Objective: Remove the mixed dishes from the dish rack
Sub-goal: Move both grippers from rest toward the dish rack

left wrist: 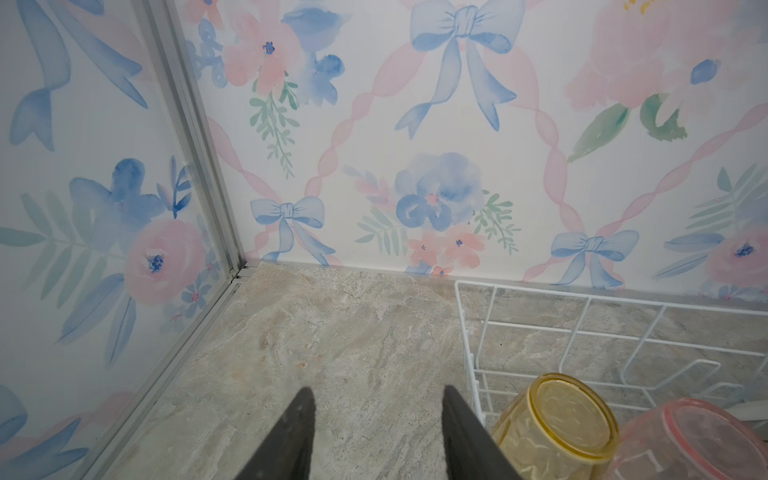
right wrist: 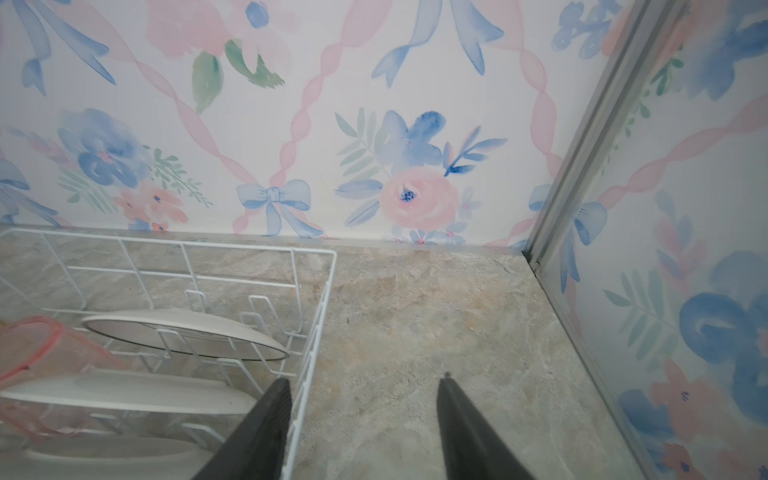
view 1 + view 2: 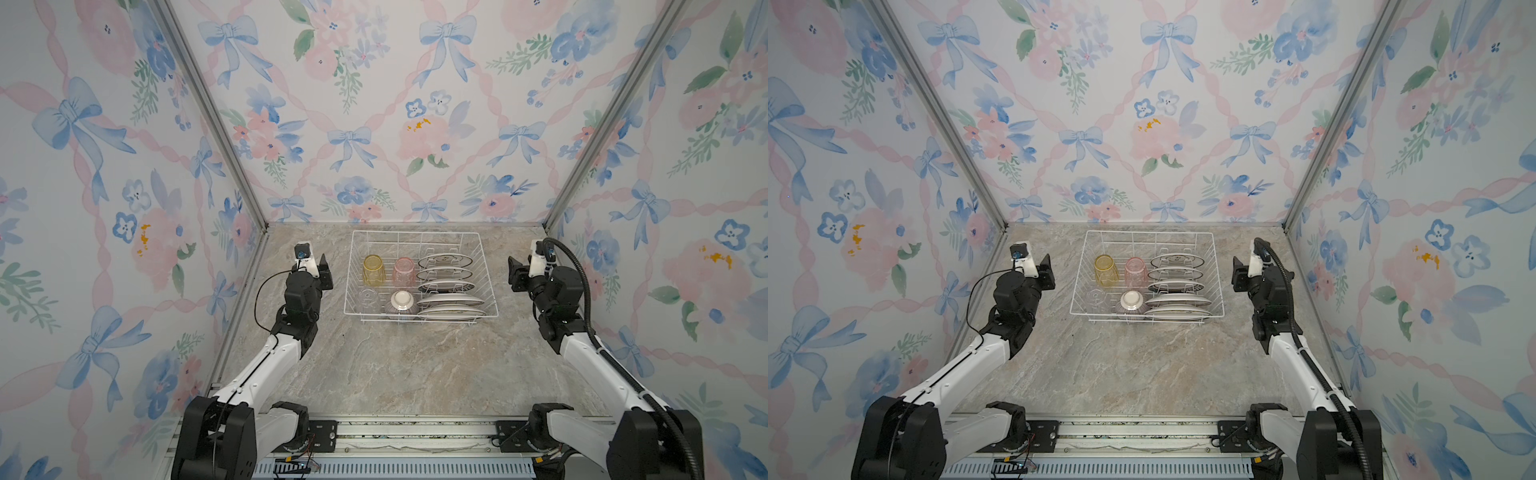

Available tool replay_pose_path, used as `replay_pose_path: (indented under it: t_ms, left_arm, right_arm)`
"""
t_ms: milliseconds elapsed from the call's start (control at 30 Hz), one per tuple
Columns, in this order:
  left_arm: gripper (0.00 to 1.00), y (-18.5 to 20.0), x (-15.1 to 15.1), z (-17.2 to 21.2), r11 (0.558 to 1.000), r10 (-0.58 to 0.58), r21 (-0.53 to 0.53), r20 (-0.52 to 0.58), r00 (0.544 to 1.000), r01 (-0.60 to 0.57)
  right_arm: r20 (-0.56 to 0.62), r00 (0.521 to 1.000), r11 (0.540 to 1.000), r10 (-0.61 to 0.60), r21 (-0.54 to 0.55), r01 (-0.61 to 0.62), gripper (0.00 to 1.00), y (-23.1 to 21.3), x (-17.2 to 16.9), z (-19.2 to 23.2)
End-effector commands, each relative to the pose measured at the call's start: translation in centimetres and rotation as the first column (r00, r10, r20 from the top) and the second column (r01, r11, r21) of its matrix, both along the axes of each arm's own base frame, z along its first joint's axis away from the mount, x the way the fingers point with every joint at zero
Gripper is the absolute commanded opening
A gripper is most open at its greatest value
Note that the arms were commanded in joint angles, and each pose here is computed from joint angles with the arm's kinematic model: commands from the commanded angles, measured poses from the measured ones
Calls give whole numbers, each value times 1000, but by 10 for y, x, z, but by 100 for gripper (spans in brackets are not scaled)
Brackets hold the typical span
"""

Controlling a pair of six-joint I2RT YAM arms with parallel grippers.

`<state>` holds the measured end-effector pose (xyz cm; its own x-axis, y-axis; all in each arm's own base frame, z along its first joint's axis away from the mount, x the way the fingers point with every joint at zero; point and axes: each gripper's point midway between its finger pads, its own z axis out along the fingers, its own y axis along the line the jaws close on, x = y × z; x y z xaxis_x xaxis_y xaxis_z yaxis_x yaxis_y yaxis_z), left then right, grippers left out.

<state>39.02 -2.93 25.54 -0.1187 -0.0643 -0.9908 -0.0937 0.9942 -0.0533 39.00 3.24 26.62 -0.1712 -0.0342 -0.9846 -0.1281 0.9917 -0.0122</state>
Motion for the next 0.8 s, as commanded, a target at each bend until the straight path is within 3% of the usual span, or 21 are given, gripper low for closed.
replay_pose_path:
  t_ms: [0, 133, 467, 767]
  left_arm:
    - [49, -17, -1, -37, 994, -68, -94, -204, 977, 50]
    - [45, -48, 16, -34, 976, -186, -158, -247, 951, 150]
    - [42, -86, 40, -53, 961, -266, -165, -337, 903, 222]
    - [42, -88, 45, -68, 960, -270, -174, -369, 889, 219]
  right_arm:
    - [-119, 962, 965, 246, -66, -254, 43, 56, -11, 8]
    - [-183, 909, 912, 374, -106, -396, 33, 96, -1, 13]
    - [-387, 798, 793, 463, -222, -567, 37, 153, 26, -33]
    - [-421, 793, 772, 440, -273, -574, 39, 159, 45, -49]
